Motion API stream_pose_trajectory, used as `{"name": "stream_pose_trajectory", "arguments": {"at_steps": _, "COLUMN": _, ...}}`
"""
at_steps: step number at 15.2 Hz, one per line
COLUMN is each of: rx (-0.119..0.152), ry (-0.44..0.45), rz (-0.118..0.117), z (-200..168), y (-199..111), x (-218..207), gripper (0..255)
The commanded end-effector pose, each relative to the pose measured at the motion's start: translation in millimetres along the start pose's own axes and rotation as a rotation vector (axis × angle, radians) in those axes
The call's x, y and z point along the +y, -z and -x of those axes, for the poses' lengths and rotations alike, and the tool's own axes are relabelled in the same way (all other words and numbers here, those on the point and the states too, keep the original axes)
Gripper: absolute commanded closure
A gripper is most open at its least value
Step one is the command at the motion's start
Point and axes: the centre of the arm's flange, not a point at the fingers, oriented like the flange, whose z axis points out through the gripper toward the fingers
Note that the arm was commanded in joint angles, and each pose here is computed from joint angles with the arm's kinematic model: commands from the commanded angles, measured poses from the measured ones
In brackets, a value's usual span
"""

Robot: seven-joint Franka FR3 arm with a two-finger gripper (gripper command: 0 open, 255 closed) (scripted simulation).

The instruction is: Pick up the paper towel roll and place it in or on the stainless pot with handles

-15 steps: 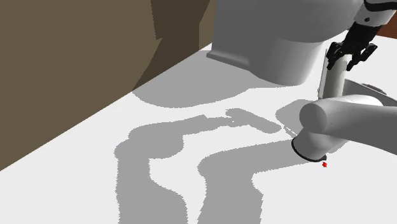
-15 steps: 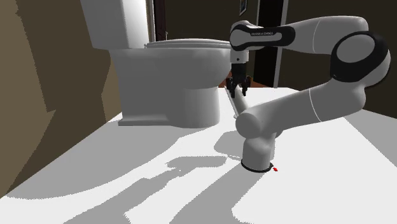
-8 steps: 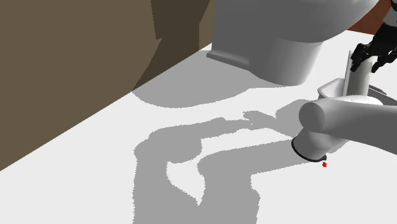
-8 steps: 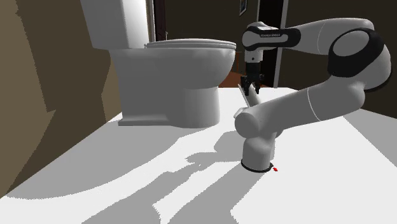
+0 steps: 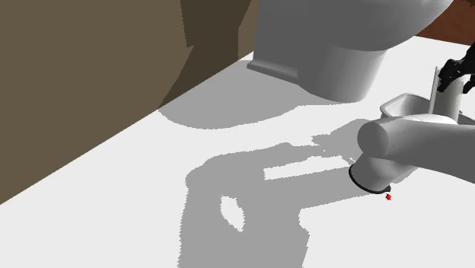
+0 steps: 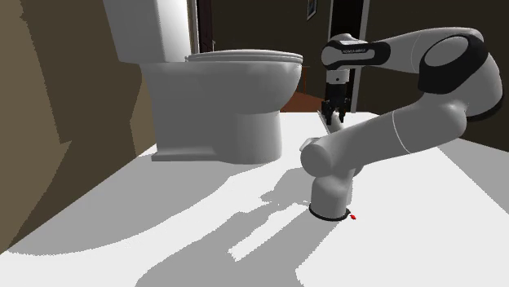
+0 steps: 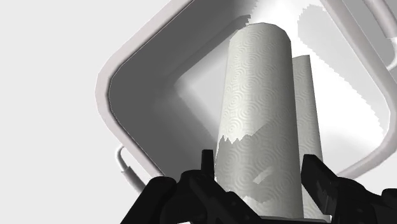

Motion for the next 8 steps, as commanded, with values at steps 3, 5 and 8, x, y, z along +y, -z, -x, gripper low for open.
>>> {"name": "stream_pose_trajectory", "arguments": {"at_steps": 3, "rx": 0.0, "ry": 0.0, "rz": 0.0, "z": -0.7, "y": -21.0, "x": 0.4, "gripper": 255}}
{"name": "stream_pose_trajectory", "arguments": {"at_steps": 5, "rx": 0.0, "ry": 0.0, "rz": 0.0, "z": -0.7, "y": -31.5, "x": -0.2, "gripper": 255}}
{"name": "stream_pose_trajectory", "arguments": {"at_steps": 8, "rx": 0.0, "ry": 0.0, "rz": 0.0, "z": -0.7, "y": -47.3, "x": -1.1, "gripper": 255}}
